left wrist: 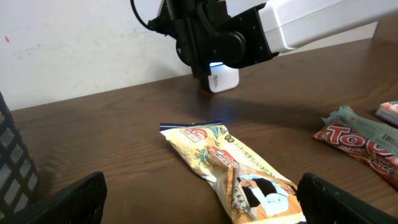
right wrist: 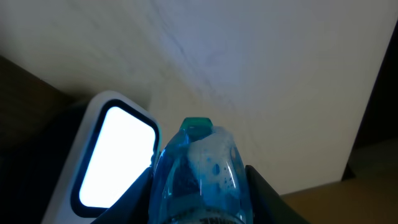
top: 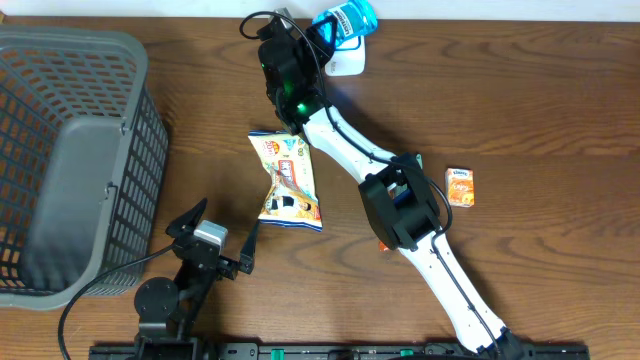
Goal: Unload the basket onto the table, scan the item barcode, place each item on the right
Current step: 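Hold the blue bottle's label up against the scanner face, then carry the blue bottle to the far right and release it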
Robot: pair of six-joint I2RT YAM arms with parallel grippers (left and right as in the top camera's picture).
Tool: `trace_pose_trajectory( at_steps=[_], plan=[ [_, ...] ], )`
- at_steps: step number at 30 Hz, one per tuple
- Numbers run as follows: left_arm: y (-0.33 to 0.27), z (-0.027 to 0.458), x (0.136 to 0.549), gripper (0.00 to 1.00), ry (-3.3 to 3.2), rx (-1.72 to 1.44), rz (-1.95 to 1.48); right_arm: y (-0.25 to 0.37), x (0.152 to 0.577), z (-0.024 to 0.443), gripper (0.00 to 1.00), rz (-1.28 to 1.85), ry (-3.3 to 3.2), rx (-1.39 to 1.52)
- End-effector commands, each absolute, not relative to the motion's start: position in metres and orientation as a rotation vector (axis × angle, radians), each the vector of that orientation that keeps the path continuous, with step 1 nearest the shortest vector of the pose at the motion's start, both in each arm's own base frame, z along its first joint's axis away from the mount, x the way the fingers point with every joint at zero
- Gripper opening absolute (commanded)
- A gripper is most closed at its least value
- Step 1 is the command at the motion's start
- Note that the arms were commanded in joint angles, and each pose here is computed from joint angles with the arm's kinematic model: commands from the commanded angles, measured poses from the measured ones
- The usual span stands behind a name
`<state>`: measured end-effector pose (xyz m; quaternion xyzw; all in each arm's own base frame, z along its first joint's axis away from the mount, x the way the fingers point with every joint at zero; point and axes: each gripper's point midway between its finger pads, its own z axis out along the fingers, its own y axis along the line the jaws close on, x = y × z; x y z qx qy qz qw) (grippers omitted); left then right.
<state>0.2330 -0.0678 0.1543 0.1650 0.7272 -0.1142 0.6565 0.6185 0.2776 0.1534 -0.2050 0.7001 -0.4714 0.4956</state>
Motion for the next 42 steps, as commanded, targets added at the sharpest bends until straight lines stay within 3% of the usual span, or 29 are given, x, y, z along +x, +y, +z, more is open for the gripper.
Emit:
trace_pose_trajectory(
  at_steps=[1, 8, 14, 27, 31, 34, 42],
  plan=[
    [-0.07, 0.137, 0.232, 0.98, 1.689, 0.38, -0.281, 0.258, 0.614, 0.197, 0.19, -1.187, 1.689, -0.367],
    [-0.07, 0.137, 0.232, 0.98, 1.689, 0.38, -0.281, 0.179, 0.61, 0.25, 0.16, -1.318, 1.753, -0.154],
    [-0.07, 0.137, 0.232, 0.98, 1.689, 0.38, -0.281, 0.082, 0.61, 0.26, 0.17, -1.422, 1.857, -0.016],
    [-0.07, 0.137, 0.232, 0.98, 1.689, 0.38, -0.281, -0.146, 0.577, 0.169, 0.17, -1.389, 2.275, 0.263],
    [-0.07, 0.137, 0.232, 0.98, 1.689, 0.38, -0.281, -0.21, 0.546, 0.144, 0.16, -1.305, 2.409, 0.432],
    [-0.07, 0.137, 0.232, 0.98, 1.689, 0.38, -0.281, -0.248, 0.52, 0.129, 0.1, -1.246, 2.477, 0.575],
    [-0.07, 0.137, 0.232, 0.98, 1.689, 0.38, -0.281, -0.342, 0.432, 0.088, 0.15, -1.246, 2.568, 0.965]
  ],
)
